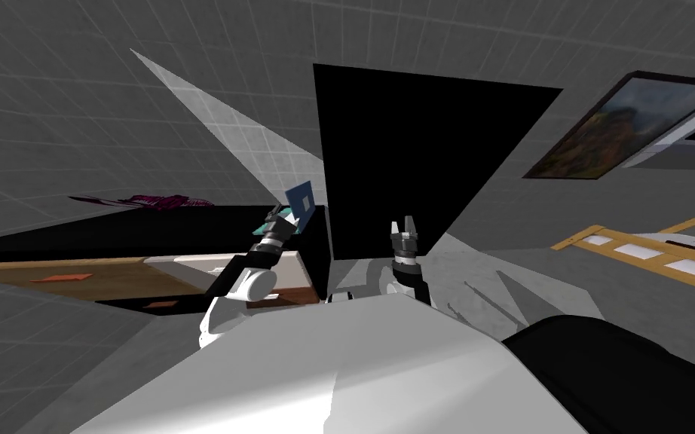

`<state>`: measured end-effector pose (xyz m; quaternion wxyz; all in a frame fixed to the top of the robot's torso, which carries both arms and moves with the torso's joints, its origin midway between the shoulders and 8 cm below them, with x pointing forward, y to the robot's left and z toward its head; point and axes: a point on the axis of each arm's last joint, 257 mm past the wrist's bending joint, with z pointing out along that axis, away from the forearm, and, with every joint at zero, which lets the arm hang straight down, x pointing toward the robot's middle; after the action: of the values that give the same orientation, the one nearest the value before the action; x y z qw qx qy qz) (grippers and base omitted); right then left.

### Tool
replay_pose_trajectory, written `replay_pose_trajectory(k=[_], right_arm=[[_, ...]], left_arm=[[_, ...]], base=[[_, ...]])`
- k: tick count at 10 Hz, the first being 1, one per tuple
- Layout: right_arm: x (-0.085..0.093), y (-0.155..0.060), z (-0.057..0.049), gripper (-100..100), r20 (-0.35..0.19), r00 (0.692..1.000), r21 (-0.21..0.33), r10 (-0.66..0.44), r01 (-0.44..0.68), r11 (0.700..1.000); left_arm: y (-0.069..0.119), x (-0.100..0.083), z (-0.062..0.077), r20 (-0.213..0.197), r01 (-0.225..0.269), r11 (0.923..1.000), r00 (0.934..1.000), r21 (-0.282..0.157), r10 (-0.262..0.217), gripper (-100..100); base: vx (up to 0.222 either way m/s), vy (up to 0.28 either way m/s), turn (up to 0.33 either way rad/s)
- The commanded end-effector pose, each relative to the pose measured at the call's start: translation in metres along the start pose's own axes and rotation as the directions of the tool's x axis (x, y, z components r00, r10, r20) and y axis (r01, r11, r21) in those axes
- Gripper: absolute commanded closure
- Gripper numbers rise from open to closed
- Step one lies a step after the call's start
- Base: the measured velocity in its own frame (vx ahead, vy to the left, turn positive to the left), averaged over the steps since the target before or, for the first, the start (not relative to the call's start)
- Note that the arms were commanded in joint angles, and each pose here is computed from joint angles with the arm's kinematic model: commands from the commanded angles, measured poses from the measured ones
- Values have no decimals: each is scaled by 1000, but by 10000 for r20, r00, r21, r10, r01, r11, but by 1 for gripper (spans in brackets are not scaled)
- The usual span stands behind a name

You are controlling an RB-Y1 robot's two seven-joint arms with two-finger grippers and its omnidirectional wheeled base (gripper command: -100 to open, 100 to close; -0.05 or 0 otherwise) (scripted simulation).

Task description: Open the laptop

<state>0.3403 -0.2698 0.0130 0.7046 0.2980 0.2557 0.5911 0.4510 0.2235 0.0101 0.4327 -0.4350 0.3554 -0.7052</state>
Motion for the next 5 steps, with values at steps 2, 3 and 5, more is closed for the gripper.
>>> replay_pose_trajectory(k=[2, 3, 5], right_arm=[[0, 0, 0, 0, 0, 10000, 0, 0, 0, 10000], [0, 0, 0, 0, 0, 10000, 0, 0, 0, 10000], [0, 0, 0, 0, -1, 10000, -1, 0, 0, 10000]], left_arm=[[0, -3, 7, 185, 532, 9985, 9984, -151, -529, -100], [-1, -4, 9, 274, 752, 9971, 9968, -130, -748, -100], [-2, -5, 12, 500, 1317, 9913, 9900, 5, -1316, -100]], base=[[70, -66, 148], [47, -65, 129], [40, -53, 111]])
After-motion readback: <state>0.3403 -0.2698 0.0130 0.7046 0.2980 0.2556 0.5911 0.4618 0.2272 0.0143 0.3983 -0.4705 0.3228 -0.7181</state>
